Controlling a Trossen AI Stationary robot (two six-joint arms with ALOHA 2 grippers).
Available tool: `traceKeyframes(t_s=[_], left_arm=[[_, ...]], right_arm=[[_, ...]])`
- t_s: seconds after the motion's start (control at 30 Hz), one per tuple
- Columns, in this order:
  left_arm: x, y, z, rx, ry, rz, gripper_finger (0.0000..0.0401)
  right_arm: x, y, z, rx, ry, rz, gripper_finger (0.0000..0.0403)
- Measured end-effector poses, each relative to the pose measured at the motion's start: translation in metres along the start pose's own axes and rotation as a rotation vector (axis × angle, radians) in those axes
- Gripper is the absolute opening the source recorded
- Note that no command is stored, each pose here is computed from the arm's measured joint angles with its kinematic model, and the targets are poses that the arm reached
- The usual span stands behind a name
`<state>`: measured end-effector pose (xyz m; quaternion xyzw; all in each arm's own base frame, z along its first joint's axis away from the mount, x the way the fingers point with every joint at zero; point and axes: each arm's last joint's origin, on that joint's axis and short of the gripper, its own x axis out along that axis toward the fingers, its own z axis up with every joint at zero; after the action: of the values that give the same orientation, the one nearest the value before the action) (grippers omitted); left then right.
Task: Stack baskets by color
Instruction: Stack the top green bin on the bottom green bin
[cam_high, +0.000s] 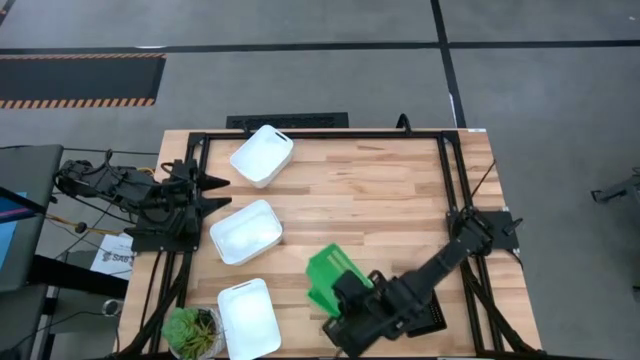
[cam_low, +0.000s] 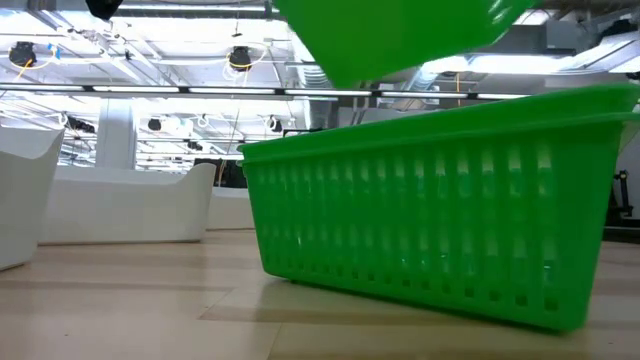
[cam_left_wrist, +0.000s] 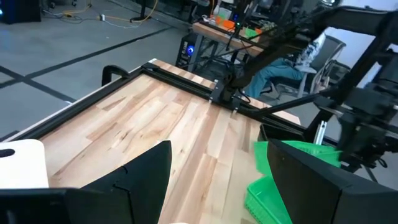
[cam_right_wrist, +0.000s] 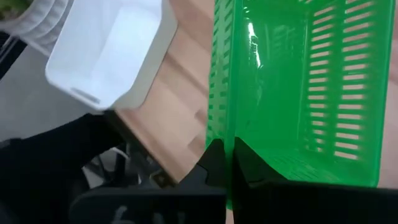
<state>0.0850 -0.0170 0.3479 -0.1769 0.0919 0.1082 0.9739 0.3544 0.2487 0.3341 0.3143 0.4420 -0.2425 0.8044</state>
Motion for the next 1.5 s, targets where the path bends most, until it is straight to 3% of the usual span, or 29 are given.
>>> traceKeyframes(t_s=[0.23,0.67,1.5], left_arm=[[0.000,0.001,0.000,-0.003,-0.010,0.021,0.0254],[0.000,0.001,0.000,0.001,-0.005,0.025,0.0254],[0.000,0.002,-0.002,0.009,0.005,0.033,0.0254]], right_arm=[[-0.003,0.010,-0.027,-0.160,0.000,0.051,0.0004],[0.035,0.015,-0.033,-0.141,0.121,0.000,0.0005],[0.059,0.015,-0.047,-0.170,0.212,-0.066,0.0005]])
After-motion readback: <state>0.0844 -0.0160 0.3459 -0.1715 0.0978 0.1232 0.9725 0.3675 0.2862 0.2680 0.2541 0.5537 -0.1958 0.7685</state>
